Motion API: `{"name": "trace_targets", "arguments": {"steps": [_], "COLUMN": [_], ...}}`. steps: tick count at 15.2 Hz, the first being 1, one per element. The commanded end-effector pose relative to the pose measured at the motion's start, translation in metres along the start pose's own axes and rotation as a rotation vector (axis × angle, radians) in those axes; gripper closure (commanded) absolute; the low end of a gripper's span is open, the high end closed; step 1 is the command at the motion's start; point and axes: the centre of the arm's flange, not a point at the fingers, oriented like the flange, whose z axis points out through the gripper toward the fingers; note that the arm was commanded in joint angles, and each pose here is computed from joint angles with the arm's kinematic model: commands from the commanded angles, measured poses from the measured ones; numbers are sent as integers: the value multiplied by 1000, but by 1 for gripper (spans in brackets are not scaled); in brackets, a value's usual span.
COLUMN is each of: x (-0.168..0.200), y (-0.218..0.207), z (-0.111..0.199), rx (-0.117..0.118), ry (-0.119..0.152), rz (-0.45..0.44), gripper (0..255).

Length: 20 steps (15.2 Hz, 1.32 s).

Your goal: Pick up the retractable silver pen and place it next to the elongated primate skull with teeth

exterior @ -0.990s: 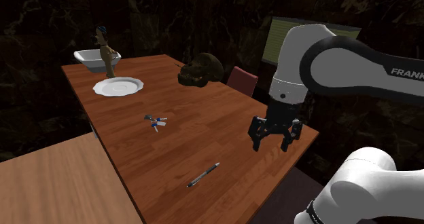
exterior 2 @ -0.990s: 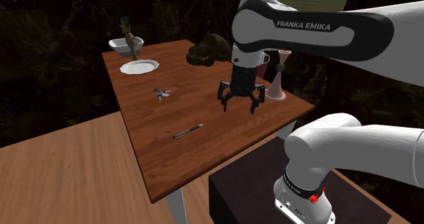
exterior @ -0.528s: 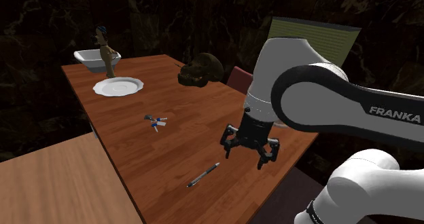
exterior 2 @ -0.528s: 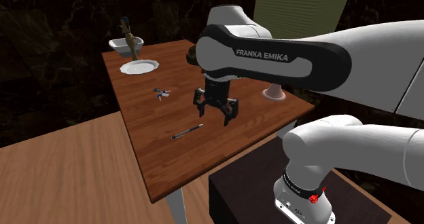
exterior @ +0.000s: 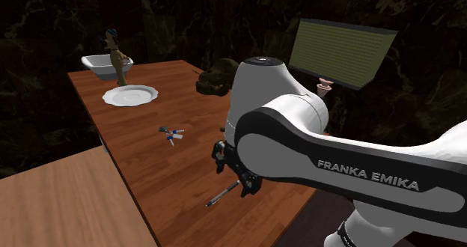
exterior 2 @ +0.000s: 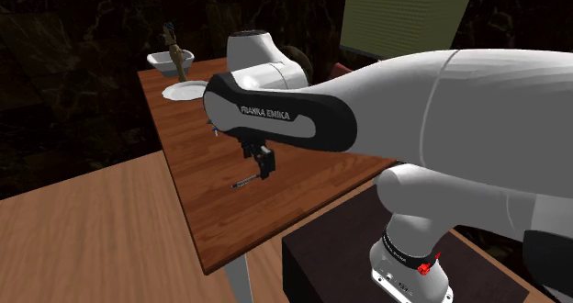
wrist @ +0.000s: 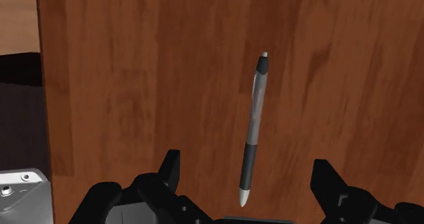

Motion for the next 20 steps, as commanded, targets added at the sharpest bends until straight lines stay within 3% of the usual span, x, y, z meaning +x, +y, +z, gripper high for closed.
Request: {"name": "trace_targets", "arguments": {"steps": [1,7,15,16,20], "x": [-7,-6,-6,-6,-6], "y": [-9,-9,-9,-9,-9], "z": [10,44,44,44,44], "rx": [5,5,5,5,5], "ry": [9,9,9,9,9], "rz": [48,48,48,48,48], "gripper": [0,0,0,255,255]}}
